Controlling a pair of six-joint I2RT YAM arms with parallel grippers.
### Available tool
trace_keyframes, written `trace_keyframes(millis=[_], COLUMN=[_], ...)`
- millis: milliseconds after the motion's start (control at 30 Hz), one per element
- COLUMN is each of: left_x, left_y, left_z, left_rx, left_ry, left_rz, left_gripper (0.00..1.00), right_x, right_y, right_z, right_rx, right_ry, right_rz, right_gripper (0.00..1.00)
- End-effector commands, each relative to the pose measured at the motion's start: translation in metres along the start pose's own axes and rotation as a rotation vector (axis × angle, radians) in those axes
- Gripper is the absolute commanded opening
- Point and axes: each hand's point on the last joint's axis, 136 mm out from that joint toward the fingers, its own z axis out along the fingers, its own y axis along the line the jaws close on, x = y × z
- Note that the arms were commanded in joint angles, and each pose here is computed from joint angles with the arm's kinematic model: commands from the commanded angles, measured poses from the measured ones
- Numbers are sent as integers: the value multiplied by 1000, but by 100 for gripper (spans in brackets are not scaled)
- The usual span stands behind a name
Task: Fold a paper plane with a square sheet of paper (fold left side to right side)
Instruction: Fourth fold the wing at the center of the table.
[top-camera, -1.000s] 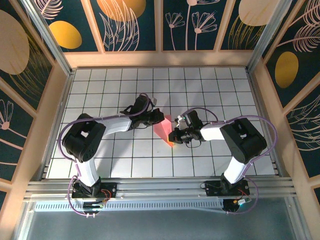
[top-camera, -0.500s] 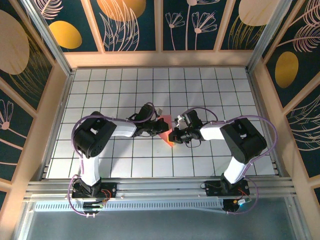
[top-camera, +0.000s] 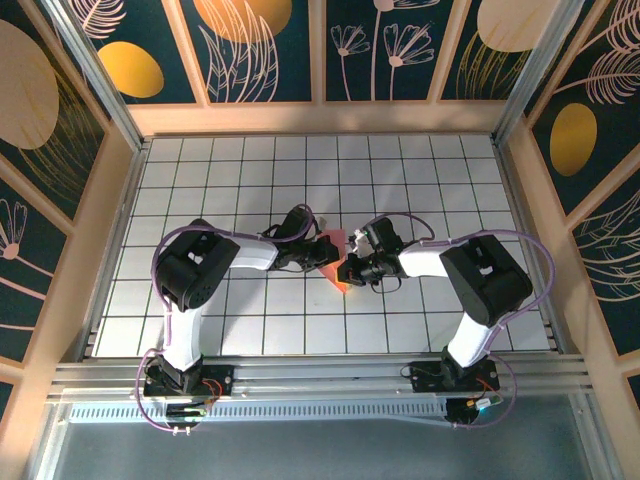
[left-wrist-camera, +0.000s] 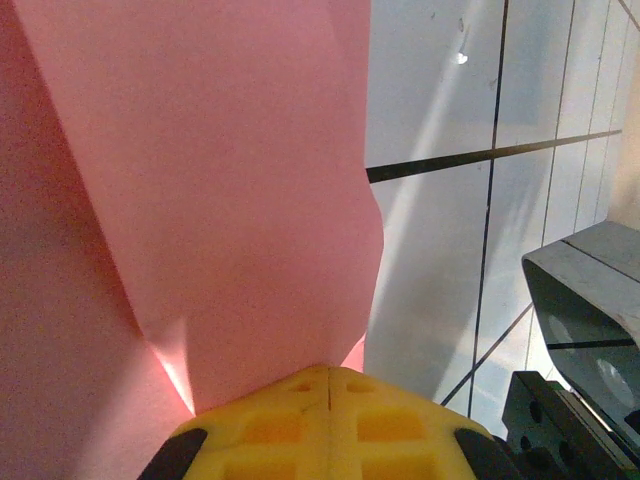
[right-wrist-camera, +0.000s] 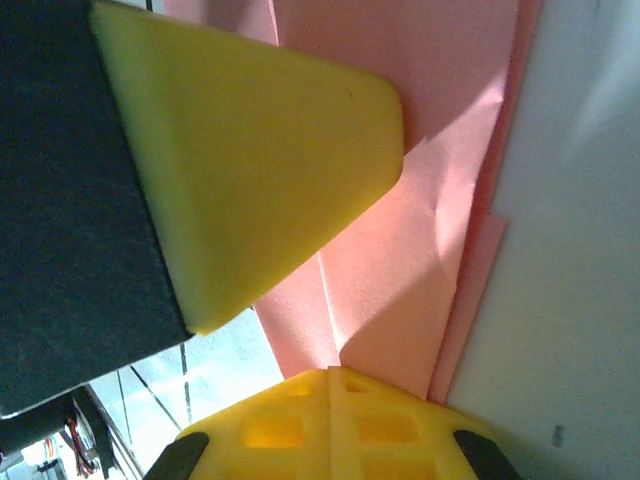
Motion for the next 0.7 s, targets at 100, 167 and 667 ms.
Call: trace_keyframes(millis=[100, 167, 667], left_x=[-38, -48, -116], left_y=[39, 41, 66], left_z=[-5, -7, -21], left_rx=[-96, -98, -136], left_ry=[-92, -104, -205], left_rz=[-21, -14, 8], left_gripper=[0, 0, 1], right_x=[47, 48, 49], right_y=[-76, -76, -71], right_z=[7, 8, 13], right_rx=[294, 294, 265], right_ry=[122, 125, 137], right_rz=[106, 106, 106], right_gripper=[0, 0, 0])
